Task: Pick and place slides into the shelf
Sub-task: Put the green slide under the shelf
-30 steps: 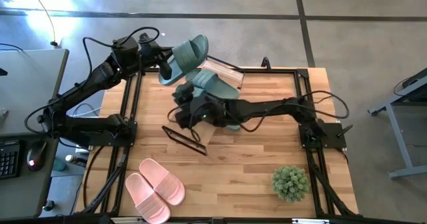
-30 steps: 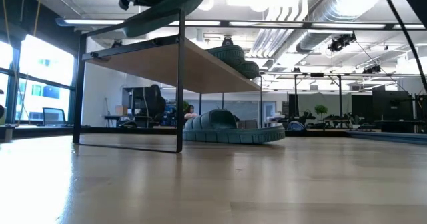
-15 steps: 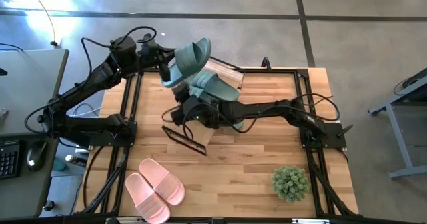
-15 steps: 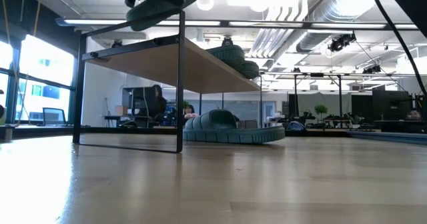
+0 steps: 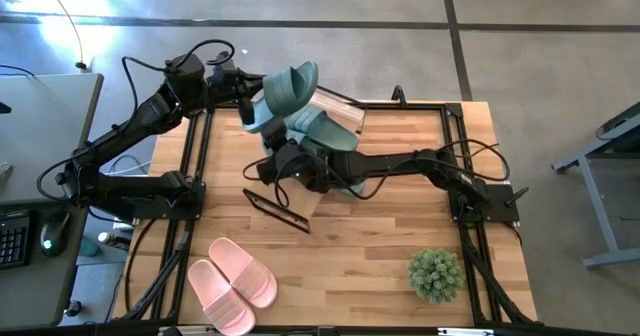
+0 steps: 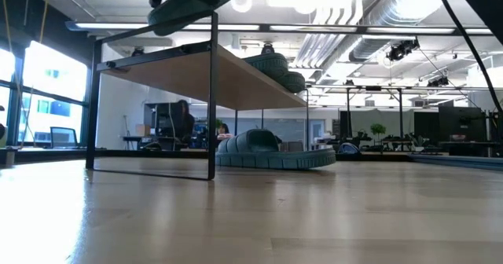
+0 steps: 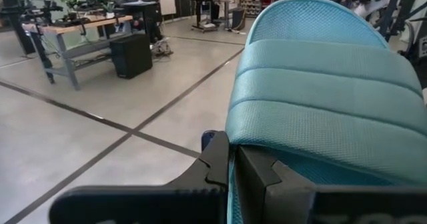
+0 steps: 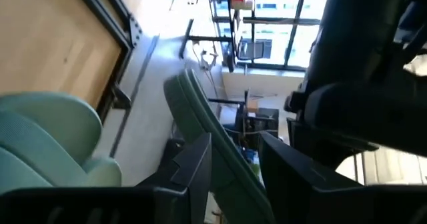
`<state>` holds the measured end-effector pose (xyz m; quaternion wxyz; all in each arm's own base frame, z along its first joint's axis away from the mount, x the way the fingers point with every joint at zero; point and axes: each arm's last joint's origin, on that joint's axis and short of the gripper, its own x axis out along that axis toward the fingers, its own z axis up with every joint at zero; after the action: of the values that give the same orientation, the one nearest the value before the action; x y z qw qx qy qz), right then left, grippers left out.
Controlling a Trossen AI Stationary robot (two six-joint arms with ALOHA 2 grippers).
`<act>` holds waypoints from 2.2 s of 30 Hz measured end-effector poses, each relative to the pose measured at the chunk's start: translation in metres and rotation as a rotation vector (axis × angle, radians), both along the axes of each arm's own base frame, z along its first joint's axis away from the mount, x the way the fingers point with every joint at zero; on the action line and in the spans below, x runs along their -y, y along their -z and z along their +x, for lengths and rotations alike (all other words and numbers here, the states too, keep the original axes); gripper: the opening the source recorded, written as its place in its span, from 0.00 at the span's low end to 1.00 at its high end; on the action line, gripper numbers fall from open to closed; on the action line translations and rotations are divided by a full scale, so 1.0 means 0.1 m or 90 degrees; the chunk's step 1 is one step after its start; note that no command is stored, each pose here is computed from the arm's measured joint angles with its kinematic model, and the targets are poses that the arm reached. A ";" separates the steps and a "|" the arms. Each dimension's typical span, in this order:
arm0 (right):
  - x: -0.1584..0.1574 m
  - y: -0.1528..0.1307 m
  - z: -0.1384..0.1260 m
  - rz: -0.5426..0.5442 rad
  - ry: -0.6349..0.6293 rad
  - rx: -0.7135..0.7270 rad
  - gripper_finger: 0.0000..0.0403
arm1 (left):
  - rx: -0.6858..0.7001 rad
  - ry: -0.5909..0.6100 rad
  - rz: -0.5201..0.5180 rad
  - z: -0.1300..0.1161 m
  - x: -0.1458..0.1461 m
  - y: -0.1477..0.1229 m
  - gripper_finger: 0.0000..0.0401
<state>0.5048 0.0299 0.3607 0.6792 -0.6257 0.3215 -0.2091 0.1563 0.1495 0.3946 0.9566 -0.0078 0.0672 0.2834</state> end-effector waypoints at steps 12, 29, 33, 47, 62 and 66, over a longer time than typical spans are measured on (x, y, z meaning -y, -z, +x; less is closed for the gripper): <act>0.09 0.04 -0.03 0.005 0.072 -0.006 0.48 | 0.003 0.006 0.004 0.00 0.00 -0.01 0.00; 0.05 0.14 -0.02 -0.065 -0.008 -0.146 0.55 | 0.002 0.006 0.004 0.00 0.00 -0.01 0.00; 0.06 0.14 -0.02 -0.074 -0.011 -0.153 0.55 | 0.003 0.009 0.003 0.00 0.00 -0.01 0.00; 0.08 0.11 0.00 -0.087 -0.020 -0.145 0.55 | -0.007 0.037 -0.020 0.06 -0.04 0.06 0.00; 0.29 0.14 -0.01 -0.082 -0.001 -0.172 0.55 | 0.008 0.081 -0.021 0.08 0.00 0.03 0.00; 0.33 0.14 -0.01 -0.088 0.002 -0.178 0.54 | 0.017 0.093 -0.009 0.14 0.05 0.01 0.00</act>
<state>0.5038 -0.0027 0.3462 0.5831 -0.6933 0.3988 -0.1424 0.1698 0.1447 0.3933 0.9754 -0.0134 0.0570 0.2125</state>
